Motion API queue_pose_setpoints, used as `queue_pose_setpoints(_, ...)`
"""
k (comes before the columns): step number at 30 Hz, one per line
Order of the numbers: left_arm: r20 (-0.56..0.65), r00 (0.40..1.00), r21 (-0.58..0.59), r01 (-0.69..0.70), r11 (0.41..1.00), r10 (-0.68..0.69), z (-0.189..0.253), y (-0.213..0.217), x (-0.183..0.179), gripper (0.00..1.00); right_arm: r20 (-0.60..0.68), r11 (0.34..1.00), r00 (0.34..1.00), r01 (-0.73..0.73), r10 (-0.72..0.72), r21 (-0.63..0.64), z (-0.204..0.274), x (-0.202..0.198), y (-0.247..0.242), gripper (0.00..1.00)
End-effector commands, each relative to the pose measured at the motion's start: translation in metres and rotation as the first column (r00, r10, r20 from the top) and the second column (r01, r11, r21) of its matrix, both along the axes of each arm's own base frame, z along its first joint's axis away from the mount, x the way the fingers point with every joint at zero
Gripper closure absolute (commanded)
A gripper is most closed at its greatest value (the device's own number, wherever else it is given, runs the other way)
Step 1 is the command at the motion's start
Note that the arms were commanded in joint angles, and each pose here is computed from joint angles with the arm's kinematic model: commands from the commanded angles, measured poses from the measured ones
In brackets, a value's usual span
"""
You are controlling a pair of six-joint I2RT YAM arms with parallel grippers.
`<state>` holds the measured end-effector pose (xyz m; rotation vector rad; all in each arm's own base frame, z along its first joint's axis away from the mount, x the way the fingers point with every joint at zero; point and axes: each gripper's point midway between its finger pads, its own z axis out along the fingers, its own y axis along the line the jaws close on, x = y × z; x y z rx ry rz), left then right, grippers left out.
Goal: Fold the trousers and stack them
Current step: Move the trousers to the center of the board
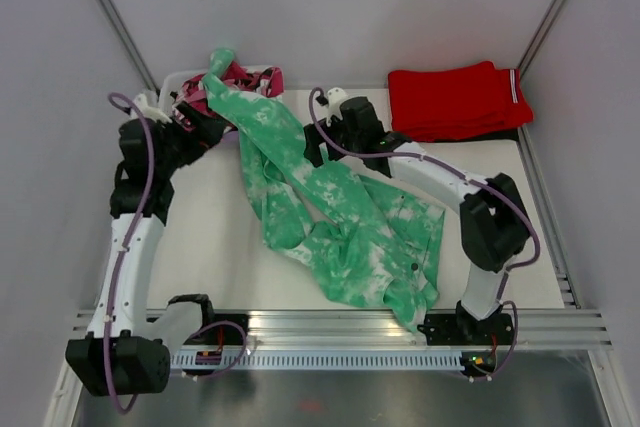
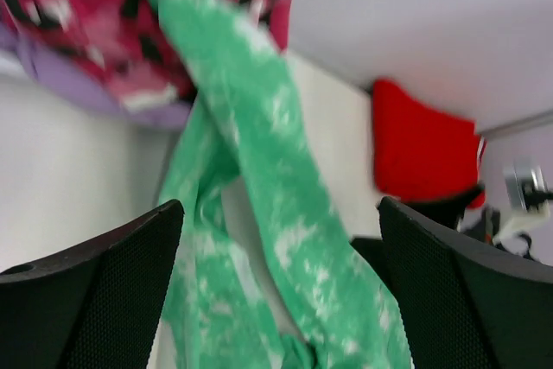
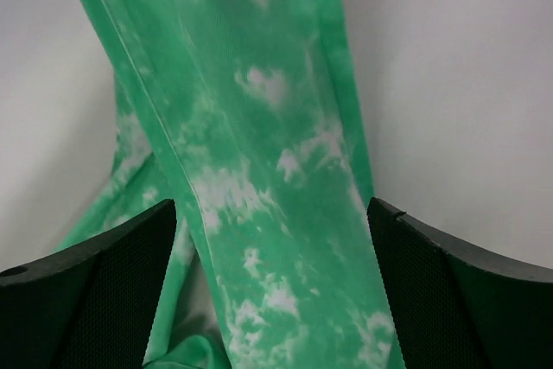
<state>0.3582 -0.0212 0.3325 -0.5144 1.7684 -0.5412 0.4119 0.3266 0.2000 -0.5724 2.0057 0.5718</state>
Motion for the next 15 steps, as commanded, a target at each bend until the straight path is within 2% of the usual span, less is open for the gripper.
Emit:
queue_pose_setpoints(1, -0.259, 0.965, -0.081, 0.018, 0.997, -0.038, -0.115, -0.024, -0.007, 0.03, -0.016, 0.988, 0.988, -0.151, 0.151, 0.019, -0.013, -0.004, 0.033, 0.02)
queue_pose_setpoints(2, -0.31, 0.949, -0.091, 0.027, 0.995, -0.054, -0.141, -0.032, -0.015, 0.04, -0.046, 0.983, 0.982, -0.18, 0.181, 0.037, -0.025, -0.008, 0.04, 0.02)
queue_pose_setpoints(4, -0.366, 0.929, -0.076, 0.034, 0.996, -0.06, -0.176, -0.04, -0.019, 0.06, -0.028, 0.977, 0.979, -0.199, 0.201, 0.074, -0.03, -0.007, 0.047, 0.02)
queue_pose_setpoints(9, -0.412, 0.907, -0.077, 0.058, 0.995, -0.085, -0.215, -0.046, -0.006, 0.09, -0.056, 0.986, 0.984, -0.166, 0.167, 0.019, -0.059, -0.001, 0.041, 0.05)
queue_pose_setpoints(13, -0.434, 0.896, -0.004, 0.1, 0.995, -0.092, -0.238, -0.061, 0.018, 0.1, -0.057, 0.986, 0.985, -0.162, 0.16, -0.033, -0.075, 0.002, 0.035, 0.2)
queue_pose_setpoints(14, -0.453, 0.887, 0.016, 0.107, 0.994, -0.088, -0.249, -0.066, 0.027, 0.1, -0.057, 0.985, 0.984, -0.169, 0.166, -0.042, -0.078, 0.001, 0.035, 0.36)
queue_pose_setpoints(15, -0.465, 0.882, 0.025, 0.104, 0.994, -0.081, -0.255, -0.067, 0.031, 0.11, -0.051, 0.983, 0.984, -0.176, 0.173, -0.055, -0.08, 0.002, 0.034, 0.45)
